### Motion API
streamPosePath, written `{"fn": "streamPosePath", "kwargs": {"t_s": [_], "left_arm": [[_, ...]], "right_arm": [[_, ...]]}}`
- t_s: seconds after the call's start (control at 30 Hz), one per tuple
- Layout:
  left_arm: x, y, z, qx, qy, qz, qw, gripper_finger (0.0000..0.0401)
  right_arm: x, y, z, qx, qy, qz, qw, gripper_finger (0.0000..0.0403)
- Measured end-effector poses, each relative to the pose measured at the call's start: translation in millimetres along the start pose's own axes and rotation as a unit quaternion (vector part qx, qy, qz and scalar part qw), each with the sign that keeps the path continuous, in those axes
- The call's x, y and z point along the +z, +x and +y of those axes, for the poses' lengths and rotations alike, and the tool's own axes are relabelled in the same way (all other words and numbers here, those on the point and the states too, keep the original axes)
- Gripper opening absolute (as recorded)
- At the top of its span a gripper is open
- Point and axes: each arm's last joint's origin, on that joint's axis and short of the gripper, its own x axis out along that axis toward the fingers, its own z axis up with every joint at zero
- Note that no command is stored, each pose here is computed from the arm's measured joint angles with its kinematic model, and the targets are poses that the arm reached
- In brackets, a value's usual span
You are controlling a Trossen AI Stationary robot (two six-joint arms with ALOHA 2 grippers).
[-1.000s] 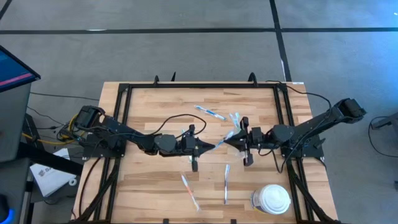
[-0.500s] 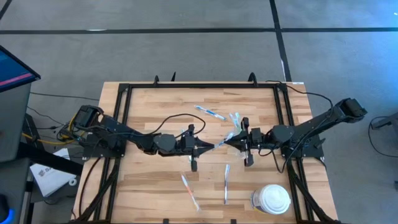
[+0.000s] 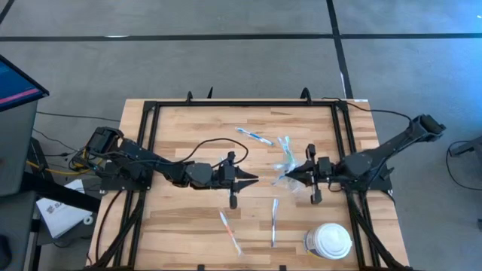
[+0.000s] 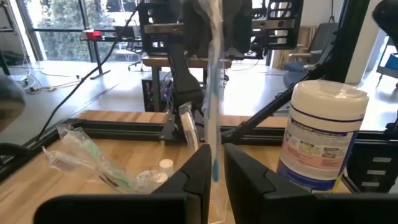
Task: Pick & Place toothbrushing station
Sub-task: Put the bottom blue toothbrush into the transparent organizer
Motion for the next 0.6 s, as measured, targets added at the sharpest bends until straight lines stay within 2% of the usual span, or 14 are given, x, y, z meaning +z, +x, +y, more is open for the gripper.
{"fn": "streamPosePath", "kwargs": {"t_s": [0.37,0.6], "left_arm": [[-1,0,0,0.000,-0.011,0.003,1.000,0.0036],[-2,-1,-2,-0.003,-0.008,0.010,1.000,0.0033]], "right_arm": [[-8,-29,10,-0.058,0.014,0.048,0.997,0.0000],[-22,-41,16,-0.110,0.030,0.087,0.990,0.0000]]}}
